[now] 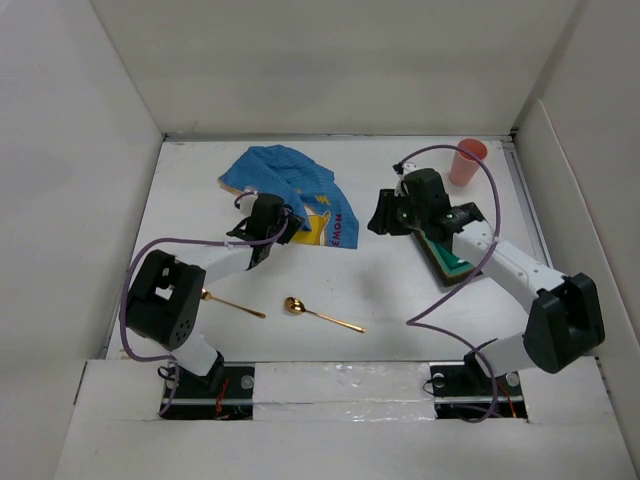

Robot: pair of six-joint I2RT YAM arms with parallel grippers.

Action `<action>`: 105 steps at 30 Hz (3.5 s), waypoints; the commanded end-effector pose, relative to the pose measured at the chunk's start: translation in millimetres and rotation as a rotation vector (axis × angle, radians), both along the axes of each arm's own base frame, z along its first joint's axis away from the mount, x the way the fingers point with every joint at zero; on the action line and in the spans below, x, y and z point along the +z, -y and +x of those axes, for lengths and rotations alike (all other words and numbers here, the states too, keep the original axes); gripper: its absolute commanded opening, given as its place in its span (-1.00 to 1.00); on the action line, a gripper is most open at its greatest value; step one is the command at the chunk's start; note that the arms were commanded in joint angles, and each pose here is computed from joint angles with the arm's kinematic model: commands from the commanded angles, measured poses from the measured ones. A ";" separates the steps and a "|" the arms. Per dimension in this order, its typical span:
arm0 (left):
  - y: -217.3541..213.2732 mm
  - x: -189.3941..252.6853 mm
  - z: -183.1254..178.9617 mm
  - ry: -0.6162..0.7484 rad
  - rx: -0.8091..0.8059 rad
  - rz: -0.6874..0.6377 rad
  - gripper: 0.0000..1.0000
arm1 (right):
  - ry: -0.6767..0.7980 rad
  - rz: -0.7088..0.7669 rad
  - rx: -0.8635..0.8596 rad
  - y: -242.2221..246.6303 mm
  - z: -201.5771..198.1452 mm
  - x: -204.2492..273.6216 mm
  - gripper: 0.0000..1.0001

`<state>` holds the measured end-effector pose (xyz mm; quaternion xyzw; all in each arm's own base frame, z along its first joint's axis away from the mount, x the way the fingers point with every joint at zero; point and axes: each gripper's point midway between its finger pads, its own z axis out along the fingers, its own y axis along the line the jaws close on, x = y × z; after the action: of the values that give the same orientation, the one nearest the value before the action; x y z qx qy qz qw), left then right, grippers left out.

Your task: Set the dinner table for one person

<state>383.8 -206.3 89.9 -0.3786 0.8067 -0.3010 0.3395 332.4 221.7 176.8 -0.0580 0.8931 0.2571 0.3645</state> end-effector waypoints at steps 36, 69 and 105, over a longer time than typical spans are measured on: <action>-51.5 75.7 7.5 0.192 -0.075 0.205 -1.00 | -0.122 -0.472 -0.341 -28.3 40.3 -155.3 0.04; -161.7 375.7 1.1 0.714 0.177 0.453 -1.00 | 0.492 -0.015 -0.425 54.3 25.1 220.2 -1.00; -172.2 252.1 56.3 0.573 0.032 0.252 -1.00 | 0.378 0.106 -0.310 65.9 131.2 172.4 -1.00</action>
<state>442.0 -26.3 389.9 -0.2473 0.6809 -0.2741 0.6325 465.0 145.4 397.2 0.0559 0.7754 0.1999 0.5964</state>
